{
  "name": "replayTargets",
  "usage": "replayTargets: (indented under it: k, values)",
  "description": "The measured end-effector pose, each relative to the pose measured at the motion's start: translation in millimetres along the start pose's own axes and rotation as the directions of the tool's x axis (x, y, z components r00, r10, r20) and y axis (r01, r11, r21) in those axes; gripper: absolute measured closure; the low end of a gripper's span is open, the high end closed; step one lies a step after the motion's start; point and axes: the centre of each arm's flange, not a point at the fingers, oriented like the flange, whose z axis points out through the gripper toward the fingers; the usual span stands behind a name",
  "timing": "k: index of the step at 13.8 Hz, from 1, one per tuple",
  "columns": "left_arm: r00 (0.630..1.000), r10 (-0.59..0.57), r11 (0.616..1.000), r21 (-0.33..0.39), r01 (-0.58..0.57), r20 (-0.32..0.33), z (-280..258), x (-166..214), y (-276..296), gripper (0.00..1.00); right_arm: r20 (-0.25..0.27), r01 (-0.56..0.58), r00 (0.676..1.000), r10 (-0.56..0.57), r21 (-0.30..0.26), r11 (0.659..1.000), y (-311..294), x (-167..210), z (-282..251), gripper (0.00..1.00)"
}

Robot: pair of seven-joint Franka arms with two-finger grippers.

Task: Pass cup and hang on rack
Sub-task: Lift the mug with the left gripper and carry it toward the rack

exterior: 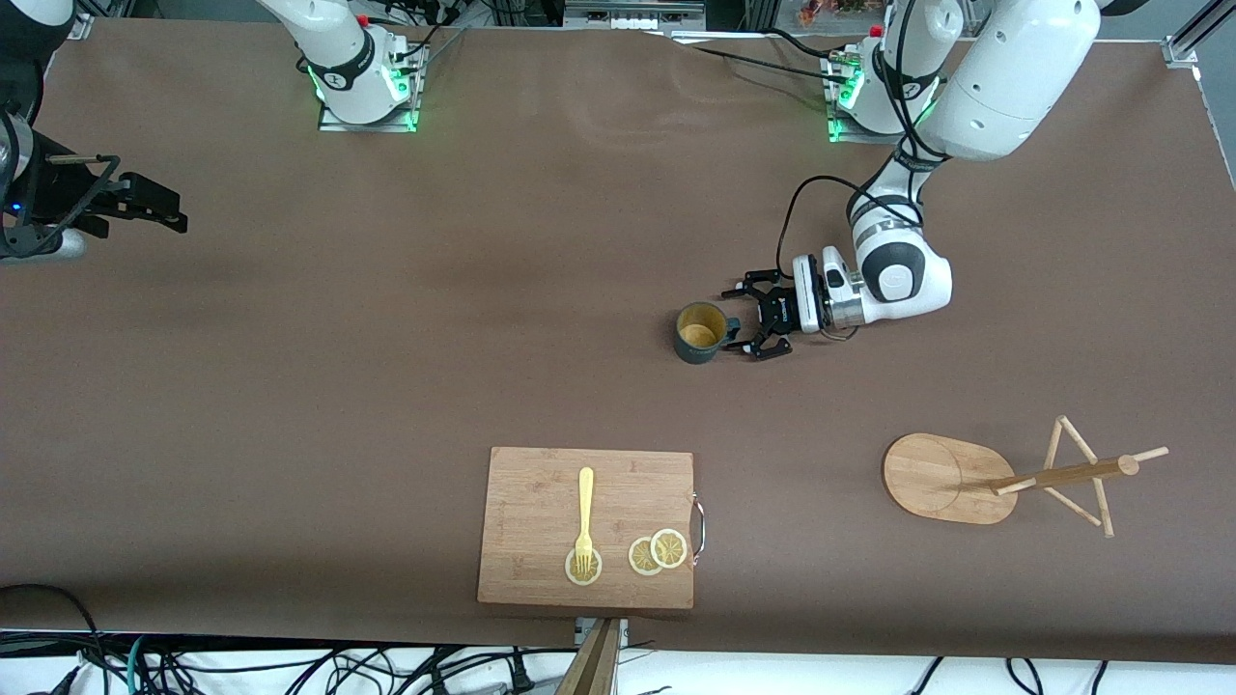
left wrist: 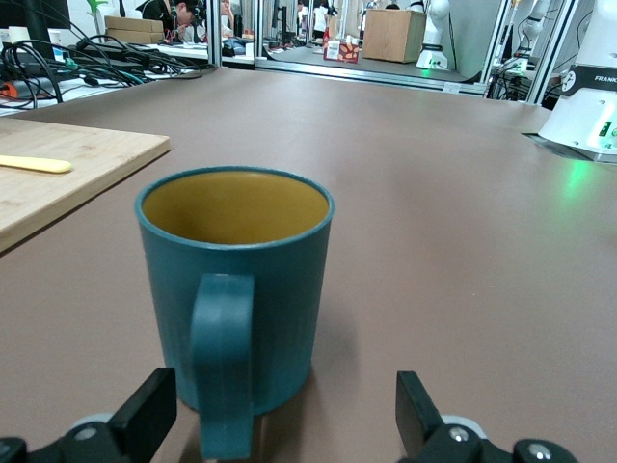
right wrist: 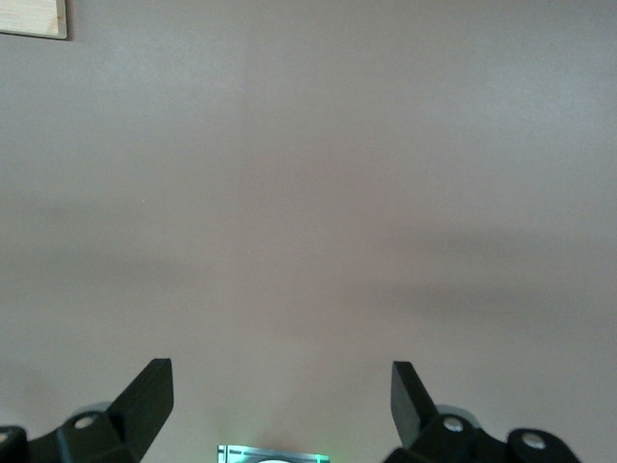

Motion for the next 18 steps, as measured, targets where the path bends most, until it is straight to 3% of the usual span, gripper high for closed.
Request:
replayTargets:
  k: [2,9,13,16,18]
  values:
    - [1.0,0.001,1.0,0.0,-0.001,-0.015,1.2,0.9,1.1,0.05,0.001,0.0,1.0,0.0,0.0,1.0,0.0,-0.1,0.0,0.0]
    - [1.0,0.007,1.0,0.012,-0.006,-0.023,-0.8,0.8,-0.6,0.81,0.001,0.0,1.0,0.0,0.0,1.0,0.0,-0.1,0.1,0.0]
    - [0.995,-0.089,0.995,0.047,0.091,-0.046,-13.9,14.9,-15.7,0.81,0.001,0.0,1.0,0.0,0.0,1.0,0.0,-0.1,0.1,0.0]
    - [0.972,-0.221,0.973,0.046,0.225,-0.077,-29.7,63.0,-29.2,0.81,0.002,0.0,1.0,0.0,0.0,1.0,0.0,-0.1,0.1,0.0]
    - [0.935,-0.345,0.938,0.002,0.346,-0.086,-49.1,97.0,-35.9,0.81,0.002,0.0,1.0,0.0,0.0,1.0,-0.1,-0.1,0.1,0.0]
